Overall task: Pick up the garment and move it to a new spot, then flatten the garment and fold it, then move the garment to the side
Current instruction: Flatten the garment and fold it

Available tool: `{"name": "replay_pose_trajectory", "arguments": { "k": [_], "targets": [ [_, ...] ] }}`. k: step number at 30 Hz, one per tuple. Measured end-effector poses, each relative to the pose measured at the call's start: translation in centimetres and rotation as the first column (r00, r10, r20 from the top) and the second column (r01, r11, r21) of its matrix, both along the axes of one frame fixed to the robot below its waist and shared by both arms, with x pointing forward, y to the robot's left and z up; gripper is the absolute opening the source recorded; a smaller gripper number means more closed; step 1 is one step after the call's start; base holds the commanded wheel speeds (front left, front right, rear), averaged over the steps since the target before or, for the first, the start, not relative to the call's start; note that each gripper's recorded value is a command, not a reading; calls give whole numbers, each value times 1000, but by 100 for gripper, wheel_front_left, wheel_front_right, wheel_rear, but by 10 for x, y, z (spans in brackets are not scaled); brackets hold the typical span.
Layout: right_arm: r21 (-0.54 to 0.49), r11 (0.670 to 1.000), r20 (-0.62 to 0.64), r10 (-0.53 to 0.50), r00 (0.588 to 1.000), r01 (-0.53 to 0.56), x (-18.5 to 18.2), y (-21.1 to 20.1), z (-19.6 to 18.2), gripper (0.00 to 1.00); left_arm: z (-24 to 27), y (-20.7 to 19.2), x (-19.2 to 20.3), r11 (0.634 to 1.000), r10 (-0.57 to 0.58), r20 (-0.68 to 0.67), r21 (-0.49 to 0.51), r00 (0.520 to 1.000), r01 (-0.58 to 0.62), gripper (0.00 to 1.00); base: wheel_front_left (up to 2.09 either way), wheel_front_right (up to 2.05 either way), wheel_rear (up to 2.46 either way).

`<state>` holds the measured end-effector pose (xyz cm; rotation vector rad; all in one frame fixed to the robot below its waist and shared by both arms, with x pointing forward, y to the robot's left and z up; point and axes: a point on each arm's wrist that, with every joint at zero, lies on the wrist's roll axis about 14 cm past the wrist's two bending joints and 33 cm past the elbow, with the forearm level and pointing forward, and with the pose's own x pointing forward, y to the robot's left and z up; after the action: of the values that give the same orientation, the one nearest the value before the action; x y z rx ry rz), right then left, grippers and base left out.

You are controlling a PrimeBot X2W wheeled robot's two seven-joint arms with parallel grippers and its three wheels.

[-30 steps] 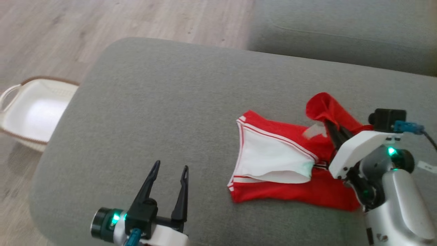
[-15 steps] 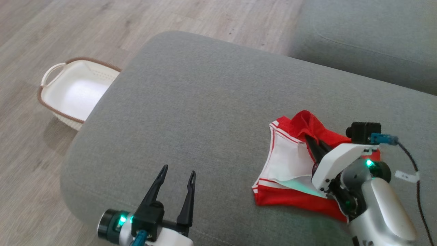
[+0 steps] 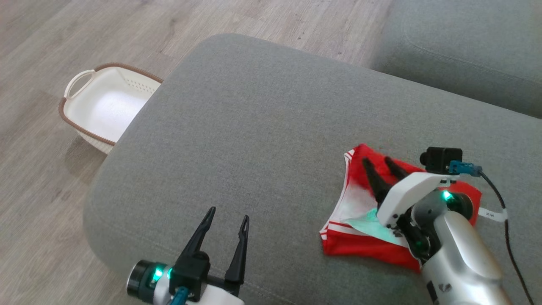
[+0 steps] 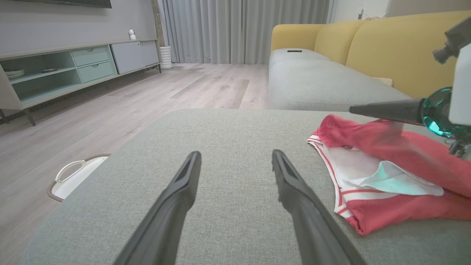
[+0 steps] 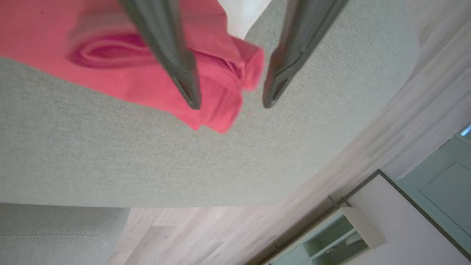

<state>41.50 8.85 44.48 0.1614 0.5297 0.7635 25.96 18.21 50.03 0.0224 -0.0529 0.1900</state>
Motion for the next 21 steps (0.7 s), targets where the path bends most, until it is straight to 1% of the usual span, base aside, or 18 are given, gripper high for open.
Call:
{"name": "replay_pose_trajectory", "arguments": {
  "k": [4, 9, 11, 14, 17, 18, 19, 20, 21],
  "targets": [
    [102, 995, 32, -12, 999, 9, 0, 7, 21, 100, -1, -3, 2, 1000, -16, -1, 0, 1000, 16, 100, 0, 0, 0],
    [156, 986, 83, -77, 994, 63, 13, -10, 46, 100, 3, -11, 9, 999, -52, 12, 0, 999, 52, 100, 0, 0, 0],
    [170, 980, 82, -119, 989, 104, 22, -27, 52, 100, 6, -15, 13, 998, -69, 20, 1, 997, 69, 100, 0, 0, 0],
    [166, 968, 59, -200, 978, 188, 36, -65, 51, 100, 7, -20, 17, 996, -89, 24, 1, 996, 89, 100, 0, 0, 0],
    [163, 948, -34, -270, 962, 272, 36, -101, 34, 100, 8, -22, 20, 995, -101, 28, 2, 994, 101, 100, 0, 0, 0],
    [158, 944, -71, -282, 957, 290, 33, -109, 27, 68, 8, -23, 21, 995, -104, 28, 2, 994, 104, 100, 0, 0, 0],
    [151, 941, -105, -290, 951, 303, 31, -116, 19, 8, 8, -23, 22, 994, -106, 28, 2, 994, 106, 100, 0, 0, 0],
    [145, 939, -145, -292, 945, 312, 28, -120, 12, 0, 8, -24, 22, 994, -108, 26, 2, 994, 107, 100, 0, 0, 0],
    [144, 937, -186, -291, 939, 319, 27, -122, 6, 0, 7, -24, 23, 994, -108, 24, 1, 994, 108, 100, 0, 0, 0]
  ]
}}
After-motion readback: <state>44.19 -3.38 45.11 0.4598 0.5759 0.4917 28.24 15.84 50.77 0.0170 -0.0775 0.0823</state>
